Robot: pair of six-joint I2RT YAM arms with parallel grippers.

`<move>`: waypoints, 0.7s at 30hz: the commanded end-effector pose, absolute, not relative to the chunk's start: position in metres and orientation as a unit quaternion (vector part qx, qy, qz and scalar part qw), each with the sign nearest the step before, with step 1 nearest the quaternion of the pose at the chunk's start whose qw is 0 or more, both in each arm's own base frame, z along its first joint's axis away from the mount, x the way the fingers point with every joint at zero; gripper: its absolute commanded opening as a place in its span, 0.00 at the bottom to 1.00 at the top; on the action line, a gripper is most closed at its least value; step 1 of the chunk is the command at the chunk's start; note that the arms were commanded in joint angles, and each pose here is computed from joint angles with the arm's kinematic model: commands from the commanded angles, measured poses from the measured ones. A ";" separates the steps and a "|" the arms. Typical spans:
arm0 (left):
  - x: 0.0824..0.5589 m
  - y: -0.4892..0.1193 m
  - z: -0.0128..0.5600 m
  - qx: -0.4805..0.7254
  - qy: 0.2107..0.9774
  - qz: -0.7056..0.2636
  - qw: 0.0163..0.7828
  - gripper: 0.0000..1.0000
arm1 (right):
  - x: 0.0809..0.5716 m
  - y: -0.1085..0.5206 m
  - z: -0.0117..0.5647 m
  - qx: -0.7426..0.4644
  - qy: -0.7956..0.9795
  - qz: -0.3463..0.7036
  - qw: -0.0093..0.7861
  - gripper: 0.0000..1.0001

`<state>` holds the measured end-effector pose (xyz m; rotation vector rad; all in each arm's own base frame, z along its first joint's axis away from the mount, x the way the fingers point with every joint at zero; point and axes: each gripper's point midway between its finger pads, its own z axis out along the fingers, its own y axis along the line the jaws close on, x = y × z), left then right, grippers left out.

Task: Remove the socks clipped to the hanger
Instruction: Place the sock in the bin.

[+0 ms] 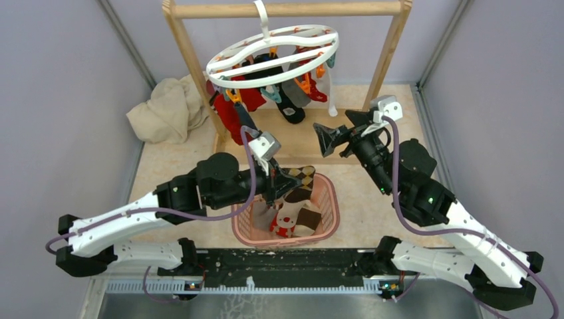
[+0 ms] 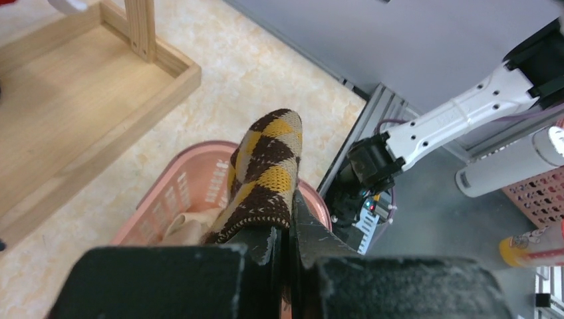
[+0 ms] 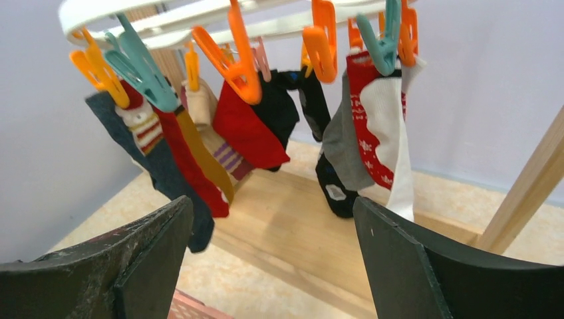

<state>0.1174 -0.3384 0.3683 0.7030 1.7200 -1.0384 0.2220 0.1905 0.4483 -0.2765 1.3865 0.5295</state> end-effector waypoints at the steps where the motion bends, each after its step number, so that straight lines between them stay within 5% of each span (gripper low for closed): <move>1: 0.114 -0.355 0.341 0.296 0.720 -0.430 0.458 0.00 | 0.219 0.180 0.447 -0.106 0.633 0.240 0.728 0.91; 12: 0.111 -0.365 0.257 0.303 0.770 -0.395 0.398 0.00 | 0.218 0.177 0.427 -0.104 0.649 0.235 0.716 0.91; 21: 0.113 -0.365 0.192 0.306 0.804 -0.354 0.368 0.42 | 0.219 0.183 0.410 -0.109 0.662 0.237 0.702 0.91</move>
